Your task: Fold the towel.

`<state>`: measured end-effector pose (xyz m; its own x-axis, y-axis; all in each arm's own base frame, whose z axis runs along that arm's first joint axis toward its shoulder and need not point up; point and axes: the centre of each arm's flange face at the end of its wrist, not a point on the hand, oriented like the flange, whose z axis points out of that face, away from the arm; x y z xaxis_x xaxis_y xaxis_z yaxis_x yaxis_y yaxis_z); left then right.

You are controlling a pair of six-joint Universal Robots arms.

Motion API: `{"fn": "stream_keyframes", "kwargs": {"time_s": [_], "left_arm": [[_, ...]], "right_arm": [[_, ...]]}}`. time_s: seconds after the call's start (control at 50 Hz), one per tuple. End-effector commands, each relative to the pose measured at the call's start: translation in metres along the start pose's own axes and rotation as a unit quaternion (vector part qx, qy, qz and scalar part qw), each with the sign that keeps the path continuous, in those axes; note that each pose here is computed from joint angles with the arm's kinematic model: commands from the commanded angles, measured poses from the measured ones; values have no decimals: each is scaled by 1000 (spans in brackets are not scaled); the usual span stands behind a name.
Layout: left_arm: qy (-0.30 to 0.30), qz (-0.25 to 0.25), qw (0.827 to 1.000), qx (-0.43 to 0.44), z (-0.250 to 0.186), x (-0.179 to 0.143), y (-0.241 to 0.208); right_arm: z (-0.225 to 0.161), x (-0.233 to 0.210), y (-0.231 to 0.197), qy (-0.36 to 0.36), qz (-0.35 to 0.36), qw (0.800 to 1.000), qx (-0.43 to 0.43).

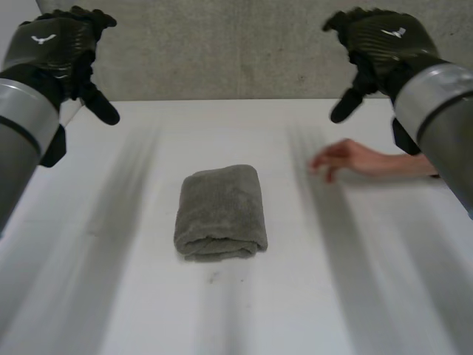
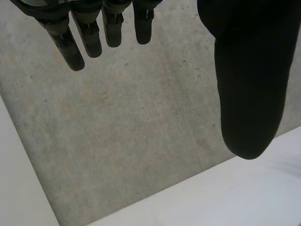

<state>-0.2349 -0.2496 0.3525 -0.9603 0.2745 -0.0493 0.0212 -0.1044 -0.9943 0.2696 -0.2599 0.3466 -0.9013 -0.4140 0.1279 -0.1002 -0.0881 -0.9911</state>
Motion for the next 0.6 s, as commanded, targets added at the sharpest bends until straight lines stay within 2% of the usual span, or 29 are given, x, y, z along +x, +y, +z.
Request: {"fn": "stream_keyframes", "kwargs": {"time_s": [0.02,0.16,0.6], "left_arm": [[21,-45,998,-33,-14,3,-1],[48,-51,997,-30,-19,8,-7],[52,-47,997,-12,-12,11,2]], "right_arm": [[-10,9,19,25,-6,999,-33],[-7,13,14,32,-15,999,-26],[-6,14,20,32,-16,999,-28]]}}
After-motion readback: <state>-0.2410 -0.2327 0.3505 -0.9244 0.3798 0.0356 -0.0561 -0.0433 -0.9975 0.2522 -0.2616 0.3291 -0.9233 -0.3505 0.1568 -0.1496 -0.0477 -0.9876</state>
